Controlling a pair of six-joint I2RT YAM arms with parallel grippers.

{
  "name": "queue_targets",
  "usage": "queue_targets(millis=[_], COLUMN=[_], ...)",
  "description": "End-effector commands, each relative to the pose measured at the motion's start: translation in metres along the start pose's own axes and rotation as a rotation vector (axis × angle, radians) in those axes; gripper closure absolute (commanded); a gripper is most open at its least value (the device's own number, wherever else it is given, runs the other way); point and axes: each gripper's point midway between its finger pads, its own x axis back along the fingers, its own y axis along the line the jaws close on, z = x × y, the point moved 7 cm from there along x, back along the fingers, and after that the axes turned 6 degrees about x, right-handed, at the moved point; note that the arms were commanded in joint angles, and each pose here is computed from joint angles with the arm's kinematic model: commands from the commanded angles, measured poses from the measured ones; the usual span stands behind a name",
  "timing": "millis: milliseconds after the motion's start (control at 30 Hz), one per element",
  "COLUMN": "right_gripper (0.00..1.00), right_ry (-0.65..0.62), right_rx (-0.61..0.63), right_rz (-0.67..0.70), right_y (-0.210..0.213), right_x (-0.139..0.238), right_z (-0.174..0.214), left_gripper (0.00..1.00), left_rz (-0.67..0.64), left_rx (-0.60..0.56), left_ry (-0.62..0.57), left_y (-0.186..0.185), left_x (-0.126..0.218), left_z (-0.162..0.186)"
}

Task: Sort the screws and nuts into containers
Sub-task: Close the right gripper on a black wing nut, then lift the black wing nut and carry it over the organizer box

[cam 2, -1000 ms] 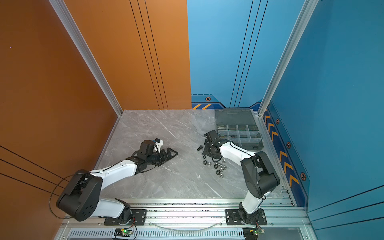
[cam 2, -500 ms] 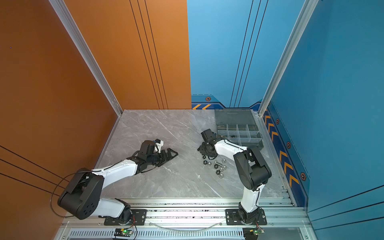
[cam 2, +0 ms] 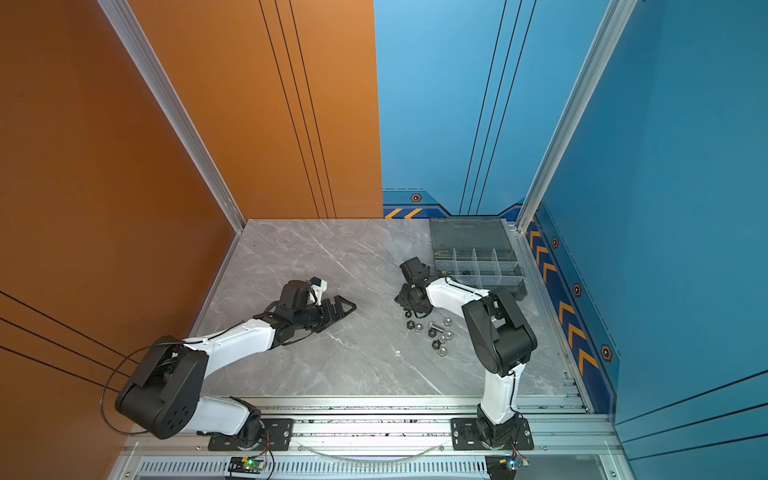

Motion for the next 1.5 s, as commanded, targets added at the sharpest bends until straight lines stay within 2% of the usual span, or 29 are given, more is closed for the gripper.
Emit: queue_targets(millis=[0,767,1100,1267,1467], right_gripper=[0.7,0.82,1.0,1.0,1.0], right_ry=[-0.01,0.011,0.002,-0.055,-0.16], right_rx=[0.027,0.054,0.088,0.116,0.119], right_rz=[0.034,0.092,0.09,-0.015,-0.185], right_y=[0.003,0.0,0.002,0.011,0.013], right_x=[-0.002,-0.014,-0.011,0.002,0.047], right_z=[-0.003,0.0,-0.003,-0.013,-0.039], left_gripper=[0.03,0.02,0.02,0.02,0.02], left_rz=[0.018,0.025,0.024,0.024,0.024], left_rx=[0.001,0.019,0.023,0.022,0.026], left_ry=[0.015,0.015,0.013,0.012,0.01], left_y=[0.002,0.009,0.01,0.009,0.009], left_x=[0.001,0.0,0.001,0.001,0.002], left_z=[0.002,-0.002,-0.001,-0.001,-0.001])
